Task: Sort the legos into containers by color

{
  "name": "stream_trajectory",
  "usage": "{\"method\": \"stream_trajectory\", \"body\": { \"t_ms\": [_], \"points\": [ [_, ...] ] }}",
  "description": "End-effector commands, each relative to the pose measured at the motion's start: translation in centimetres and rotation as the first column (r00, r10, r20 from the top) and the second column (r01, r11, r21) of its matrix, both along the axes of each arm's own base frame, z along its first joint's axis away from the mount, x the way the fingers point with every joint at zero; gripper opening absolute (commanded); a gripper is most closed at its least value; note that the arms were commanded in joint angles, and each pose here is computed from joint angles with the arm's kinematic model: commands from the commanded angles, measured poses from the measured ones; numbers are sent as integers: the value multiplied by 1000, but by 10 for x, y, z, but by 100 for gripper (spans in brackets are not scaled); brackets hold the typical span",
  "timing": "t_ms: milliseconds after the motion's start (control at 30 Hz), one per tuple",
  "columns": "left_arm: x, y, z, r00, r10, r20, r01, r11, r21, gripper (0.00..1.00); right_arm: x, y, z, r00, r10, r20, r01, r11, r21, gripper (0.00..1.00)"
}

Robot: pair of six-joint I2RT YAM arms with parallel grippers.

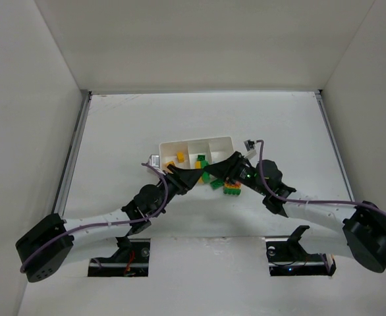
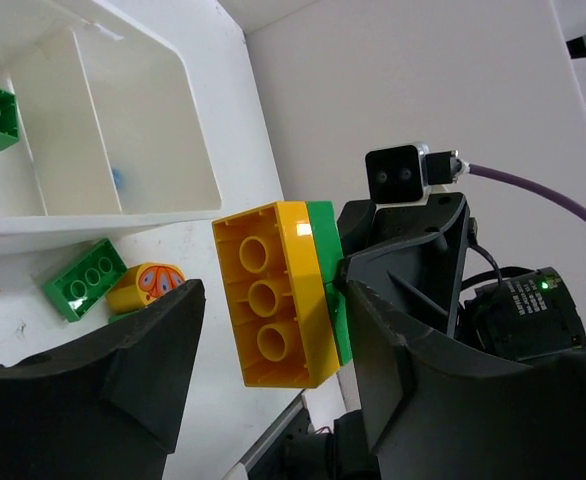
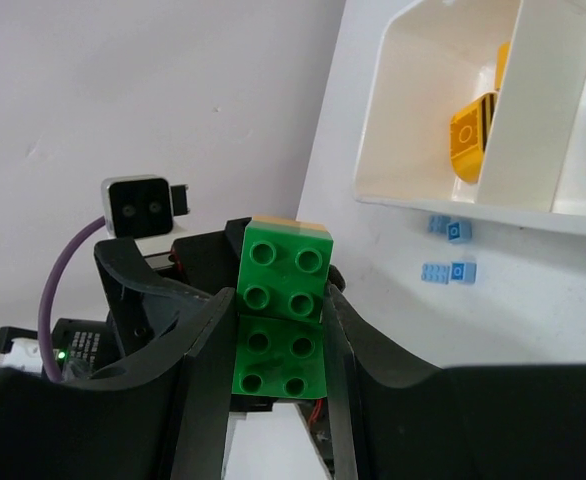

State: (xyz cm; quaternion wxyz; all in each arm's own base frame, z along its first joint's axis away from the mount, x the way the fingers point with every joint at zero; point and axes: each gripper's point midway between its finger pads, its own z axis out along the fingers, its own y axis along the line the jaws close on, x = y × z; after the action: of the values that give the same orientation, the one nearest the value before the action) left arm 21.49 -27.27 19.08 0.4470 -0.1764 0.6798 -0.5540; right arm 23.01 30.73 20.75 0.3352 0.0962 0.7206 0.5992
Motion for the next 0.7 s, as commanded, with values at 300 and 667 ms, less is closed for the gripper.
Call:
{"method": "stream_trajectory", "body": {
  "t_ms": [300,667],
  "points": [
    [-2,9,80,991,17,129,12,974,-224,47,-6,6,81,994,45,102,-70,966,248,30],
    [-13,21,103,985,25,170,26,957,-290,20,-5,19,76,997,57,52,-68,964,256,35]
  ]
}}
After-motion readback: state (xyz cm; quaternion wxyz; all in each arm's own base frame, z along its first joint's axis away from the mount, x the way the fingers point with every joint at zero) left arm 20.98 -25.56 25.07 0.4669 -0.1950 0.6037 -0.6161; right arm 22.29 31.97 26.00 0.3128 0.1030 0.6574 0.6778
